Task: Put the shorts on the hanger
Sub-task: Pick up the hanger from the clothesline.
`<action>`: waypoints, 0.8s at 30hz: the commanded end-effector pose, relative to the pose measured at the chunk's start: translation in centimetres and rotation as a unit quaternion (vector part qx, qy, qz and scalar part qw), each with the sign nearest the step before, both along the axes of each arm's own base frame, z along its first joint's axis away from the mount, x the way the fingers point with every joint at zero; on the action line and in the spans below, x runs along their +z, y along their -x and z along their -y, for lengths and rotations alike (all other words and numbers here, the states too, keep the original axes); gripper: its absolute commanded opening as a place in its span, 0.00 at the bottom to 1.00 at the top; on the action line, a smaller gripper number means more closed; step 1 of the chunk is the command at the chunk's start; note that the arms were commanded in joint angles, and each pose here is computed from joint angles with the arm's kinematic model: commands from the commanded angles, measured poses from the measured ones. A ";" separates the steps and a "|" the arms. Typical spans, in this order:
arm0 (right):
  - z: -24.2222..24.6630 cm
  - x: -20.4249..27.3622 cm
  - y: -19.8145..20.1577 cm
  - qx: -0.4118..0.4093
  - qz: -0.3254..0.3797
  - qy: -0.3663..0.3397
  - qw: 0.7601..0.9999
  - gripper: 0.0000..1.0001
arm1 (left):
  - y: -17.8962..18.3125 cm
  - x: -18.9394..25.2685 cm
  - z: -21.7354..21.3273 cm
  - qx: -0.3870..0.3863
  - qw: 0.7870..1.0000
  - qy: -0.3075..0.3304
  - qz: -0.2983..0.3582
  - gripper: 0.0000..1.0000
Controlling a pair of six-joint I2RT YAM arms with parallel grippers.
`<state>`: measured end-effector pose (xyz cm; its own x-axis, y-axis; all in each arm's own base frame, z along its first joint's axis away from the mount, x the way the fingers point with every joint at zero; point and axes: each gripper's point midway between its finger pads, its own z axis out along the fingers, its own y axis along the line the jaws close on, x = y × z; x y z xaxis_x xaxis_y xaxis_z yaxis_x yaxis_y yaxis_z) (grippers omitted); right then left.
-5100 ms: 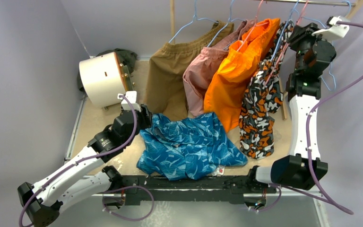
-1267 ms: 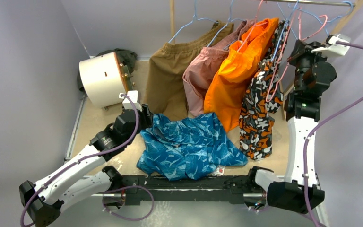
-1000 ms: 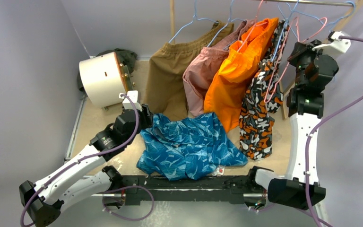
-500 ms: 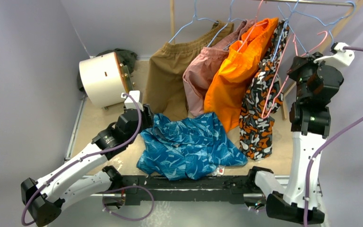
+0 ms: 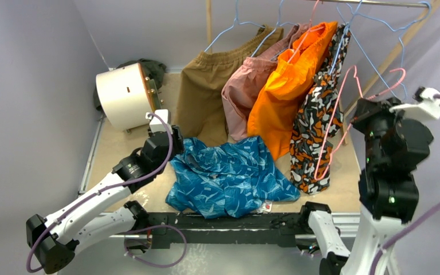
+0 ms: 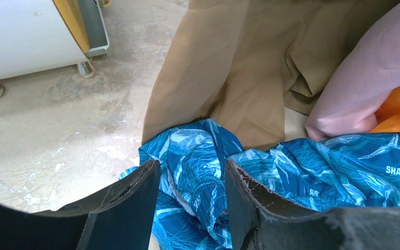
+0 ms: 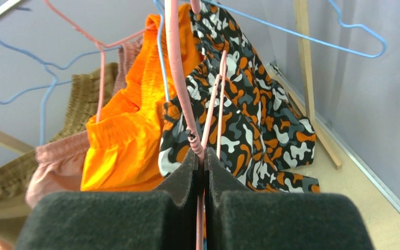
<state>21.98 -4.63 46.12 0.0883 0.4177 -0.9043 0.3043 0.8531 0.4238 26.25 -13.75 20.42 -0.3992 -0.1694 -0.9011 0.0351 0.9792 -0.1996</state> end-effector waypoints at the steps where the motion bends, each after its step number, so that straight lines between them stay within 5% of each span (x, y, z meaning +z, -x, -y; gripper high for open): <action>1: -0.5 3.4 5.6 -0.016 0.058 0.003 0.998 0.00 | -0.8 2.7 -0.8 0.028 0.999 0.012 0.035 0.48; 8: -8.2 9.6 10.7 0.187 0.193 0.105 0.957 0.00 | -0.6 3.7 -2.5 0.062 0.997 0.010 0.054 0.47; 17: -18.4 8.1 11.8 0.515 0.223 0.131 0.817 0.00 | 0.9 9.0 -6.2 0.132 0.983 0.057 0.113 0.47; 24: -19.0 4.5 6.4 0.538 0.193 0.126 0.811 0.00 | 4.1 17.5 -10.6 0.169 0.961 0.118 0.184 0.47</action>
<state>14.63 13.21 50.56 0.0363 0.2813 -0.9589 -0.7195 0.6733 0.1703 24.00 -6.50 32.53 -0.0816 -0.3734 -0.9241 -0.1313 0.9231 -0.3614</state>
